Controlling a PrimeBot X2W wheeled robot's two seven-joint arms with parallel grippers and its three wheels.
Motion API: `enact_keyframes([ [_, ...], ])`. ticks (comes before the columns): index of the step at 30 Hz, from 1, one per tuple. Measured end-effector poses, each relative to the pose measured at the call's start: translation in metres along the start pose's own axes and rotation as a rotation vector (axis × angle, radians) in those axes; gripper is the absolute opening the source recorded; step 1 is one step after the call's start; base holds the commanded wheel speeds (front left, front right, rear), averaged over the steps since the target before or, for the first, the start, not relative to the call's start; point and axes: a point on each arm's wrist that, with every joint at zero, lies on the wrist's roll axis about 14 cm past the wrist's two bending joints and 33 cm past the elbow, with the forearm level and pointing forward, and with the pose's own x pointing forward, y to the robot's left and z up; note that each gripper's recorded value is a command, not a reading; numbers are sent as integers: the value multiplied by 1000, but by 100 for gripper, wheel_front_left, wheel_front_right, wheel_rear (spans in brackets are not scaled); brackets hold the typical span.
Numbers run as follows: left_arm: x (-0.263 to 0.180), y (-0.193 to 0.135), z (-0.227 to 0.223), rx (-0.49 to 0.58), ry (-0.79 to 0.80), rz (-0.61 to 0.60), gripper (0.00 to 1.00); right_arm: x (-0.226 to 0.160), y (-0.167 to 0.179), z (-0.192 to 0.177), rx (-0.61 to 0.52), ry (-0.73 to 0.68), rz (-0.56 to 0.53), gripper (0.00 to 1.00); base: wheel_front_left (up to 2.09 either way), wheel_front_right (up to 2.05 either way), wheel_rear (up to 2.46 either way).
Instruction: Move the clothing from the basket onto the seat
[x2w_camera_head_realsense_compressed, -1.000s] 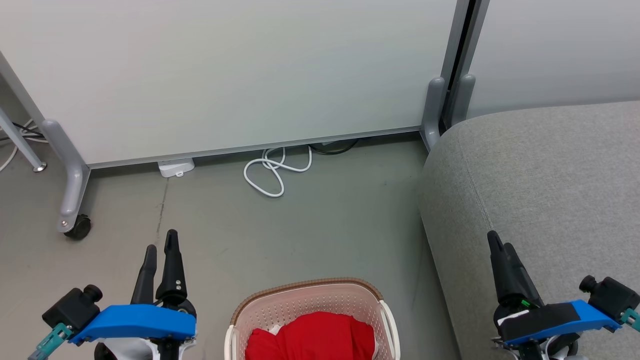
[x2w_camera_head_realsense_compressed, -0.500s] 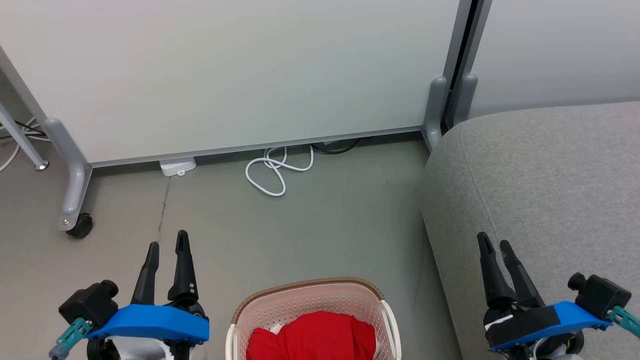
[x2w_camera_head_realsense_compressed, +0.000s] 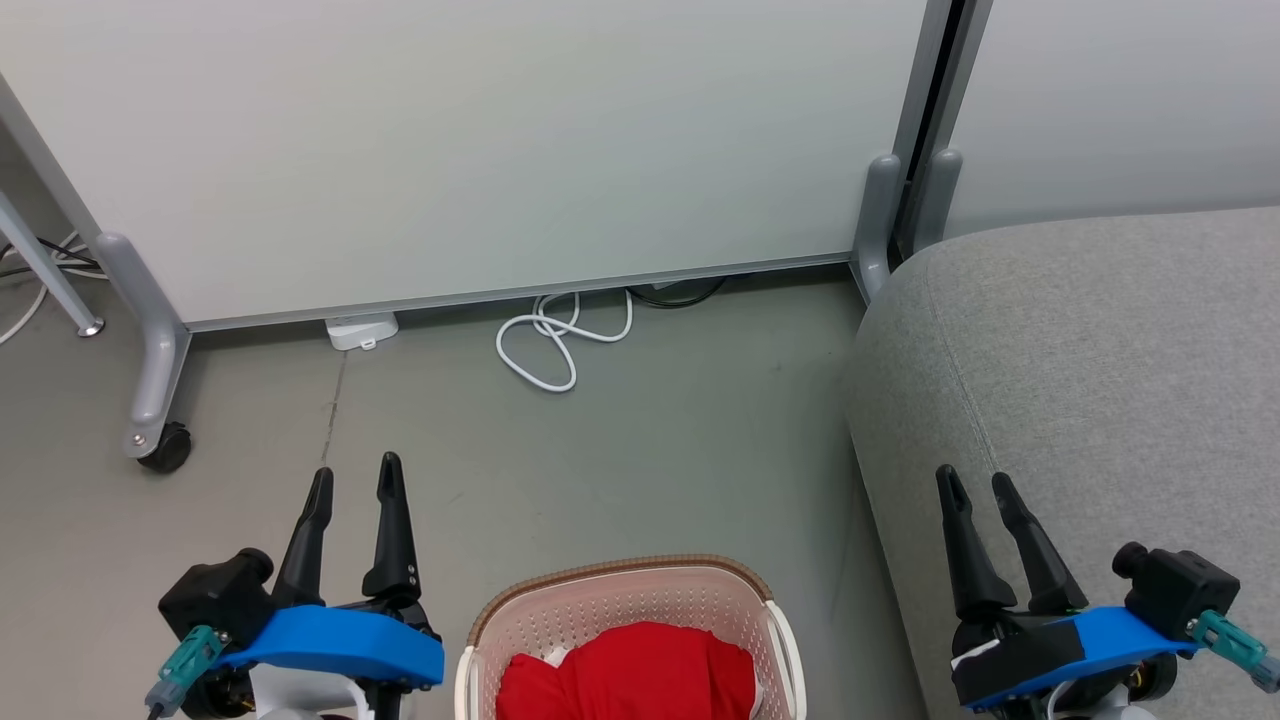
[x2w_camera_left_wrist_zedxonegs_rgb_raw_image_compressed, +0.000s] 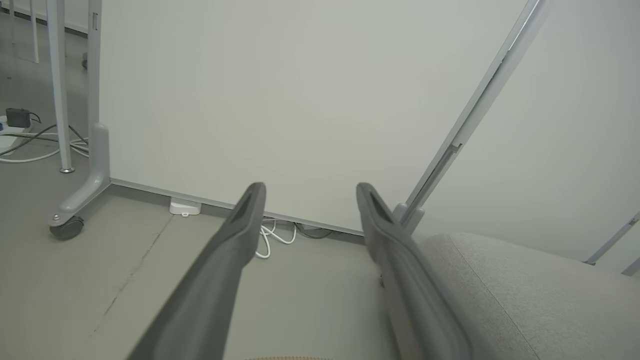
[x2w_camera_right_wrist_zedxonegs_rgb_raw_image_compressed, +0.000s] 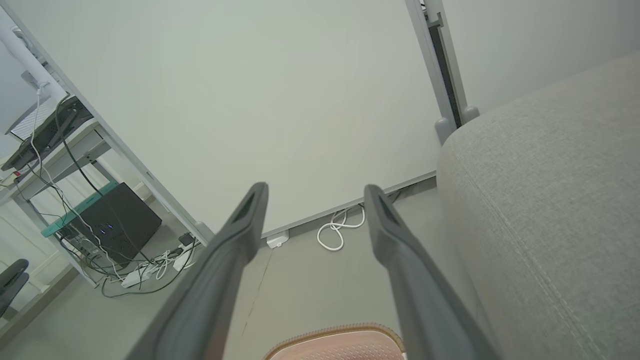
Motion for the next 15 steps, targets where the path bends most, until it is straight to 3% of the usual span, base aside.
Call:
enact_keyframes([
  [15, -2, -4, 0, 116, -16, -30, 100, 2, 13, -2, -138, -7, 53, 100, 0, 0, 0],
])
